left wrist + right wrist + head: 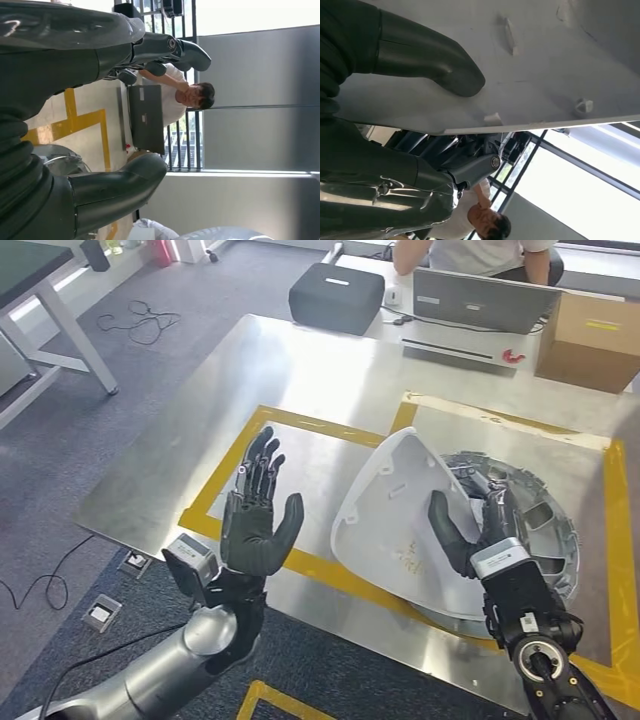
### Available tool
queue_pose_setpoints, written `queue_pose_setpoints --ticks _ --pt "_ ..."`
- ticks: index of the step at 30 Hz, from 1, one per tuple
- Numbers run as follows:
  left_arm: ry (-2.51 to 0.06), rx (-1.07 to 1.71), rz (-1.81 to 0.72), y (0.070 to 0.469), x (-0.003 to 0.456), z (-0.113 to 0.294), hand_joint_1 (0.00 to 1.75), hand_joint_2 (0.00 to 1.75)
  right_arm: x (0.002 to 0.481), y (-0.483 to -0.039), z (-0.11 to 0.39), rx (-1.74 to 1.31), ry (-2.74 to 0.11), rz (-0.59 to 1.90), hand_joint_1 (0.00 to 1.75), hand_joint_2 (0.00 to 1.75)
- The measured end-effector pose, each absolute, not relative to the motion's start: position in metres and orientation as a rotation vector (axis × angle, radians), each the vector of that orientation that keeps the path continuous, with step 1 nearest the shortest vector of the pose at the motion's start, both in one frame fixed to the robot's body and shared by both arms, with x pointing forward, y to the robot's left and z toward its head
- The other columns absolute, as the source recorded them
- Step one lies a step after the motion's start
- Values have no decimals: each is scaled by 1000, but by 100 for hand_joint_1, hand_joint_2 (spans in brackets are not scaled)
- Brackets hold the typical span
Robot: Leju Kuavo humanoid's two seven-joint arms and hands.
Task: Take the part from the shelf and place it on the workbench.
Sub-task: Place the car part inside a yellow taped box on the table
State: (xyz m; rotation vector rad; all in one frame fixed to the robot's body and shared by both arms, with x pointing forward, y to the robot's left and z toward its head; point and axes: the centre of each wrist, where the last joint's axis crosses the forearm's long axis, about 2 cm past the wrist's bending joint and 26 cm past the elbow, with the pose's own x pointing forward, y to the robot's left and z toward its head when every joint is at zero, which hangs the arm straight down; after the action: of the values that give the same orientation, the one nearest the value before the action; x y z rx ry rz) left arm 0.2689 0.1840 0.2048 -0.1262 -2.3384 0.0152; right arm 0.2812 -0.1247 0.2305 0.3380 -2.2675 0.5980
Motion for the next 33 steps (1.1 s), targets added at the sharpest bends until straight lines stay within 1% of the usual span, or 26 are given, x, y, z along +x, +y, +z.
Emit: queue_pose_setpoints --ticks 10,15,22,28,33 --pt "-2354 -116 21 183 270 207 0 175 287 -114 237 347 -2273 630 175 175" --pt "-2402 -41 17 184 271 209 0 175 292 -110 240 374 -2261 651 175 175" --pt "-2460 31 21 184 270 218 0 175 310 -91 251 442 -2245 710 175 175" --pt "-2563 193 -41 189 263 233 0 175 331 -74 260 455 -2240 743 175 175" --pt "-2581 354 -24 212 257 240 0 175 346 -64 263 431 -2217 778 175 175"
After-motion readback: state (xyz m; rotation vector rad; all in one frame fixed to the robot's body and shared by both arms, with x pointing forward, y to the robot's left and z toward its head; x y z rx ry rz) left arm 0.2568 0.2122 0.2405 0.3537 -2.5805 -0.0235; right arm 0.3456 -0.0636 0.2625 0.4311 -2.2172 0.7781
